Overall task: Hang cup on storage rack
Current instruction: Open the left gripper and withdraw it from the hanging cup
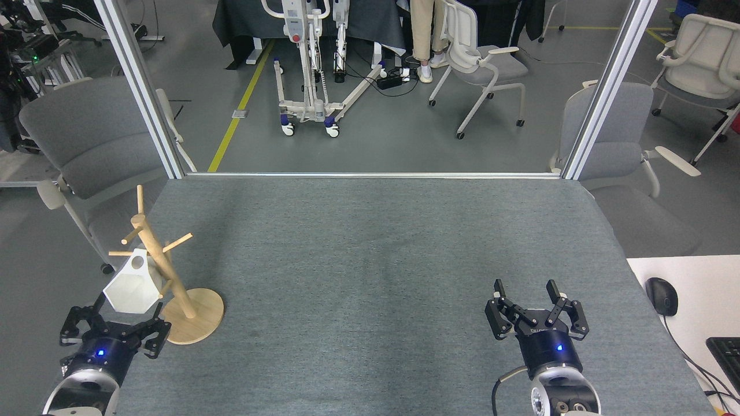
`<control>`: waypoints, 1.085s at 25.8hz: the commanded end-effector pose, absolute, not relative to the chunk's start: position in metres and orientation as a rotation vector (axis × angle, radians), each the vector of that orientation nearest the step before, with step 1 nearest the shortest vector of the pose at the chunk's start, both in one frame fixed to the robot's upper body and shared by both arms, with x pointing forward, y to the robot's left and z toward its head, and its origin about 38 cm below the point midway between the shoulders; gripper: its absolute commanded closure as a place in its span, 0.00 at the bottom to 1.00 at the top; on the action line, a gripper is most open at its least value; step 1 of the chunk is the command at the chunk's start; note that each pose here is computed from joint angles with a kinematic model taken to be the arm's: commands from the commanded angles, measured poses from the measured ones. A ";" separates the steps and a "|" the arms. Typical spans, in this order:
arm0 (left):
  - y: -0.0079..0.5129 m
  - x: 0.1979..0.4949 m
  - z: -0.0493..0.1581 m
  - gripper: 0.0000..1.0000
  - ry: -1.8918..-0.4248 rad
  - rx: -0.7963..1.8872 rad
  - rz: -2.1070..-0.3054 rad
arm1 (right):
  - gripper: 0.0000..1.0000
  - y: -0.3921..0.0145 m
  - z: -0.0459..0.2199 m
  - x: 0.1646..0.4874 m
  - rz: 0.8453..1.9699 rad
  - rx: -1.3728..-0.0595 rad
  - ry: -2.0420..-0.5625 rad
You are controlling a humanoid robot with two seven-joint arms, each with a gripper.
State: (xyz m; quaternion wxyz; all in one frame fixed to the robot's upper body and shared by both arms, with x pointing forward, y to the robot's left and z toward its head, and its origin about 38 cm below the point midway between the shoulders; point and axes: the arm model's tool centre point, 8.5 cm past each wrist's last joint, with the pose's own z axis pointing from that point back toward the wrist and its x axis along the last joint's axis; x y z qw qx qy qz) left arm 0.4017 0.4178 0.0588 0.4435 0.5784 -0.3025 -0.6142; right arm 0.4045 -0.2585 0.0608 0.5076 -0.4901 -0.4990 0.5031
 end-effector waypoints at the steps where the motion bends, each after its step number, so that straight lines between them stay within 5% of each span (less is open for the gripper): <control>1: 0.420 0.398 0.046 0.02 -0.733 1.397 -1.527 | 0.01 -0.264 0.059 0.402 1.222 -1.190 -1.195; 6: 0.400 0.399 0.037 0.02 -0.777 1.357 -1.517 | 0.01 -0.266 0.065 0.406 1.216 -1.207 -1.199; 12: 0.307 0.402 0.013 0.02 -1.002 1.254 -1.428 | 0.01 -0.266 0.066 0.406 1.213 -1.209 -1.201; 22: 0.182 0.455 0.083 0.02 -1.302 1.300 -1.380 | 0.01 -0.263 0.065 0.407 1.205 -1.222 -1.190; 28: 0.151 0.440 0.100 0.02 -1.403 1.302 -1.319 | 0.01 -0.255 0.069 0.424 1.187 -1.207 -1.204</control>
